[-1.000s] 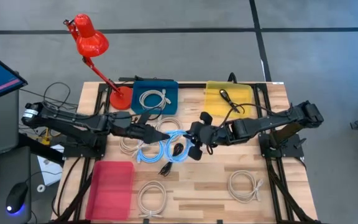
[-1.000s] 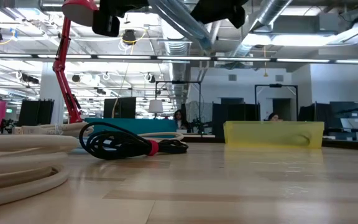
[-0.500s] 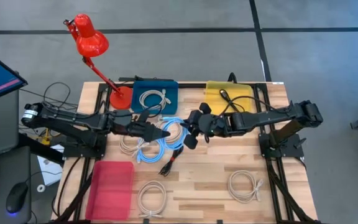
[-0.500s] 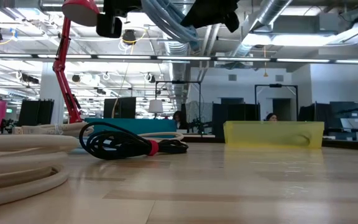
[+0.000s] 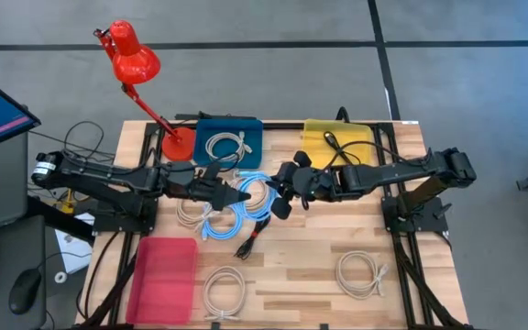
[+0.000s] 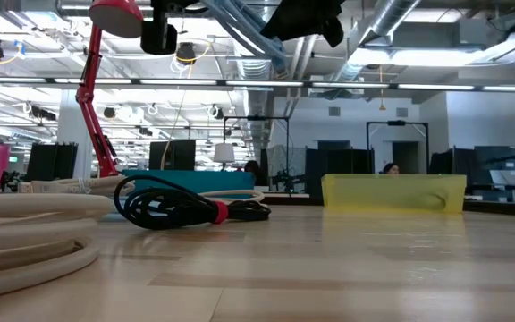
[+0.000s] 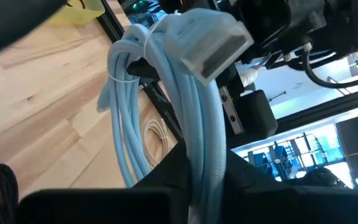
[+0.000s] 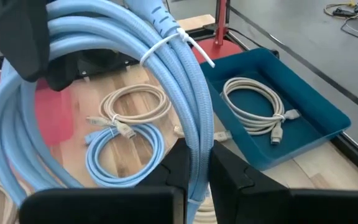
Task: Pick & Place USB Port
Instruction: Put the blue display cable into the red bin
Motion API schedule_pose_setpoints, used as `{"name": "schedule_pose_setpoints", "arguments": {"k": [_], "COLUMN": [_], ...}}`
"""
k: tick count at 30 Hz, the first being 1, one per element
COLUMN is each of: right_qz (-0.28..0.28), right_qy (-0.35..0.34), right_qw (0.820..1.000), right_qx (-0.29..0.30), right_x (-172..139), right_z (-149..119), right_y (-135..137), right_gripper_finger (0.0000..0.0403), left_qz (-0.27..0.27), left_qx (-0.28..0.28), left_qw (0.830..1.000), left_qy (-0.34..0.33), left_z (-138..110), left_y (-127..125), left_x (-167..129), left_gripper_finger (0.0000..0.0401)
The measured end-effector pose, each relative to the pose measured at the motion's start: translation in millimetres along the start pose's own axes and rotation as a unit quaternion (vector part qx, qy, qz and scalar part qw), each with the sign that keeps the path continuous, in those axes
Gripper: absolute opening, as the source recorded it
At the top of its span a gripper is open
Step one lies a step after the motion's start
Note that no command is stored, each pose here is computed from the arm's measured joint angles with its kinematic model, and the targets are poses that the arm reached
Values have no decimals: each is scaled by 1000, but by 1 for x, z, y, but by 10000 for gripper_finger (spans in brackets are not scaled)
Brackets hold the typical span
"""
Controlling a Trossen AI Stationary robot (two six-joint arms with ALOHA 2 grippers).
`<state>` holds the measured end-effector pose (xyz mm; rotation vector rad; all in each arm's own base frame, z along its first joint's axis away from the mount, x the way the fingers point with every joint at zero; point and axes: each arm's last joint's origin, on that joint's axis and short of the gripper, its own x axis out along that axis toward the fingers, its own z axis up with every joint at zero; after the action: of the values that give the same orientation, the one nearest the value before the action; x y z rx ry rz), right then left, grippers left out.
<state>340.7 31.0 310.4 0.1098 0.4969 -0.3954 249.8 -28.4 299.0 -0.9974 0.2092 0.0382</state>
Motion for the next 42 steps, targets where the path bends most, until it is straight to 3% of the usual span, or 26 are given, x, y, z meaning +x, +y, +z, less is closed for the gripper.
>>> {"name": "schedule_pose_setpoints", "arguments": {"k": [8, 15, 22, 30, 35, 42], "right_qz": [134, 142, 40, -65, -95, -103], "right_qy": [58, 107, 126, 112, 97, 101], "right_qw": [989, 984, 991, 992, 991, 989], "right_qx": [0, -15, -22, 8, 21, 19], "right_x": [-15, -60, -97, -126, -130, -128], "right_z": [5, 23, 18, 15, 14, 13], "right_y": [-3, -21, -47, -68, -72, -73], "right_gripper_finger": [163, 240, 243, 222, 210, 195], "left_qz": [-12, -27, 7, 49, 61, 77], "left_qx": [22, 27, 28, -13, -52, -63], "left_qw": [999, 999, 998, 990, 965, 919], "left_qy": [19, 22, 58, 133, 248, 381], "left_z": [-2, 2, -8, -35, -61, -94], "left_y": [-1, -9, -14, -16, -18, -23], "left_x": [-1, -18, -61, -95, -100, -108], "left_gripper_finger": [35, 34, 34, 33, 33, 33]}}
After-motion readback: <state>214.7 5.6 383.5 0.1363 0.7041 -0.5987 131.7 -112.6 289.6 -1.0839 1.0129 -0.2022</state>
